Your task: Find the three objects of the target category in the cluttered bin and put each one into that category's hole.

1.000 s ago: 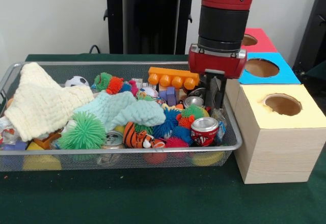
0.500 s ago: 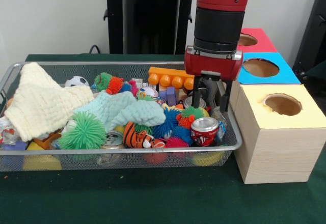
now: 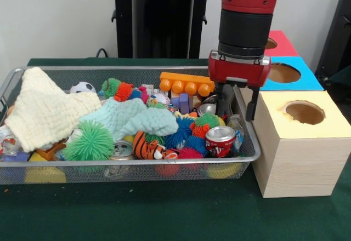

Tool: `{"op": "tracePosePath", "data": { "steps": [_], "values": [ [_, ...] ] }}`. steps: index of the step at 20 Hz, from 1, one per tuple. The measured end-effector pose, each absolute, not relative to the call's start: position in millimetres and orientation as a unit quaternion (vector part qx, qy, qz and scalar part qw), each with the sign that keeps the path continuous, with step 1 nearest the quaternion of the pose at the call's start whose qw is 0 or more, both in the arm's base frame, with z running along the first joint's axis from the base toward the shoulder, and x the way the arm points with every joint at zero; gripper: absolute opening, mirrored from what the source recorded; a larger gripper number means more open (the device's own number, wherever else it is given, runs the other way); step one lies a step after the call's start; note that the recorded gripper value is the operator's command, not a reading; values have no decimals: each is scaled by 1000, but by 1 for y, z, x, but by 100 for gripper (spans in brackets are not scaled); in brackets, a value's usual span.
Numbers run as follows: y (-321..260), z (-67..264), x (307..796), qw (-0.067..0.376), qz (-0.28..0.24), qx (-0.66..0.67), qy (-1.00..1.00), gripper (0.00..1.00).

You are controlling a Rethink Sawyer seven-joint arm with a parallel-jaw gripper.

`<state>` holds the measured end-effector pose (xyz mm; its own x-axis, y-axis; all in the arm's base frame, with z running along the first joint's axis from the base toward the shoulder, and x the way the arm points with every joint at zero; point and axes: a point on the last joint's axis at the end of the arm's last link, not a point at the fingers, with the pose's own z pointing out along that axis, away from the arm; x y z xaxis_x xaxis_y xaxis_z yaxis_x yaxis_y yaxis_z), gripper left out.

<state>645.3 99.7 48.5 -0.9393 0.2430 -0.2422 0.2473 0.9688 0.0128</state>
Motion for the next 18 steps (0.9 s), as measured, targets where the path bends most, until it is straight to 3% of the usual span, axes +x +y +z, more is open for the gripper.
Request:
{"op": "tracePosePath", "data": {
  "steps": [18],
  "values": [
    [116, 21, 635, 136, -22, 107, 985, 100]
  ]
}}
